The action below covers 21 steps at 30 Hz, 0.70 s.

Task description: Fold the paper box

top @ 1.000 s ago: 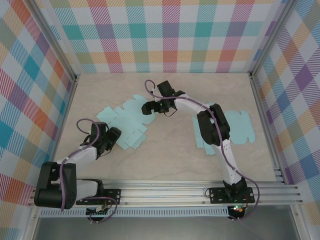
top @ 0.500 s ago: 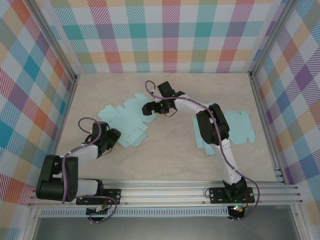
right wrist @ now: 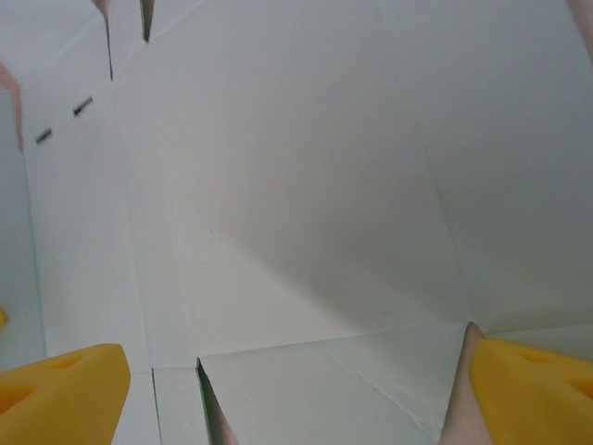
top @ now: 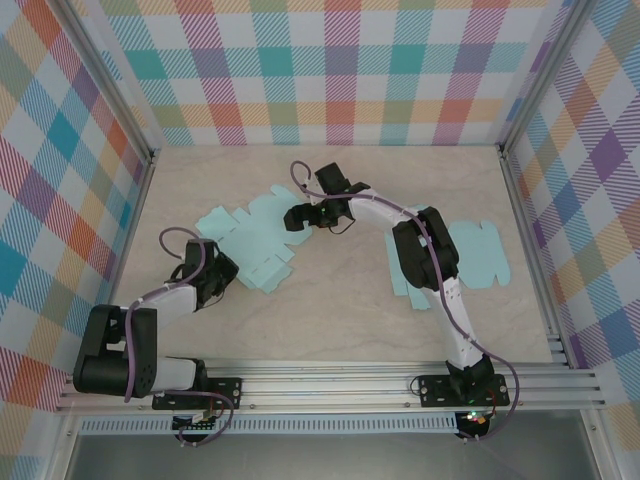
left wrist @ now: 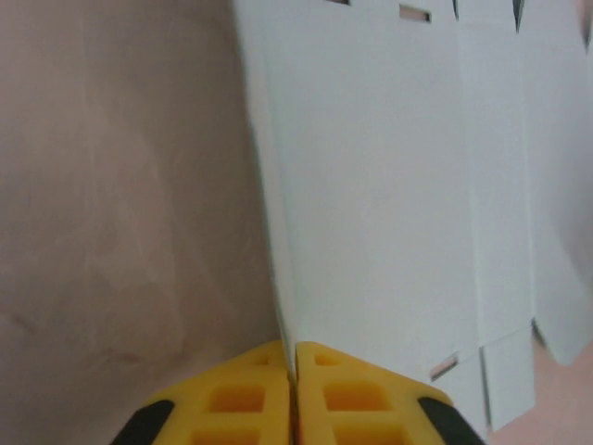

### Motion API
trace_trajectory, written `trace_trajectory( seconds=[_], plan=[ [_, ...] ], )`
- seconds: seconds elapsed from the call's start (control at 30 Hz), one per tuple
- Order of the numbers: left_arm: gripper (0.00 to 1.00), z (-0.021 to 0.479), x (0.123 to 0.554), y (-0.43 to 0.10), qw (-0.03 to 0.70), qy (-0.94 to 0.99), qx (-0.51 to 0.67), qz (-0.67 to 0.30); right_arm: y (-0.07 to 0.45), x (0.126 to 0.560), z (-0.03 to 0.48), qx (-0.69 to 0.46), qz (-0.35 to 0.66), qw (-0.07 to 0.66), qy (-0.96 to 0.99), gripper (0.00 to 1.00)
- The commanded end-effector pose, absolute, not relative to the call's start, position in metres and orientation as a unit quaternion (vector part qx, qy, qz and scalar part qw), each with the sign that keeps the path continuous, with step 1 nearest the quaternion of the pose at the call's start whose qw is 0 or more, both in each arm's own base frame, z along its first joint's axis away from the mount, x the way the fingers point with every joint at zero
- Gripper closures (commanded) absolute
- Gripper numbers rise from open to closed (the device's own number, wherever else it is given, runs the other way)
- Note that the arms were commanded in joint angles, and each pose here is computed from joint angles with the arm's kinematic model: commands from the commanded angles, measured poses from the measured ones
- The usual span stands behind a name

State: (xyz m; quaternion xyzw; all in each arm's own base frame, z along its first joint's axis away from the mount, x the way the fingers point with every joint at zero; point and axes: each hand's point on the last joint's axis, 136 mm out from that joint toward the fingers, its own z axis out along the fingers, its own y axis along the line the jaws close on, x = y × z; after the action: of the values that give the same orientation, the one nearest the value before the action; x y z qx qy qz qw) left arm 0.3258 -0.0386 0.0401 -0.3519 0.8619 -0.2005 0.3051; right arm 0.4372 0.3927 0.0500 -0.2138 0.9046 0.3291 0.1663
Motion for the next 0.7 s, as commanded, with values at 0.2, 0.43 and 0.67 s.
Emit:
trace_trajectory(
  seconds=[0.2, 0.43, 0.67],
  plan=[
    [1.0, 0.122, 0.348, -0.047, 0.379, 0.887, -0.196, -0.178, 0.372, 0.414, 0.118, -0.246, 0.313, 0.214, 0.892, 0.04],
    [1.0, 0.207, 0.349, -0.095, 0.426, 0.888, 0.011, -0.173, 0.339, 0.388, 0.183, -0.272, 0.285, 0.284, 0.874, 0.0],
    [1.0, 0.272, 0.347, -0.143, 0.44, 0.866, 0.214, -0.1, 0.3, 0.358, 0.248, -0.288, 0.253, 0.363, 0.849, 0.0]
  ],
)
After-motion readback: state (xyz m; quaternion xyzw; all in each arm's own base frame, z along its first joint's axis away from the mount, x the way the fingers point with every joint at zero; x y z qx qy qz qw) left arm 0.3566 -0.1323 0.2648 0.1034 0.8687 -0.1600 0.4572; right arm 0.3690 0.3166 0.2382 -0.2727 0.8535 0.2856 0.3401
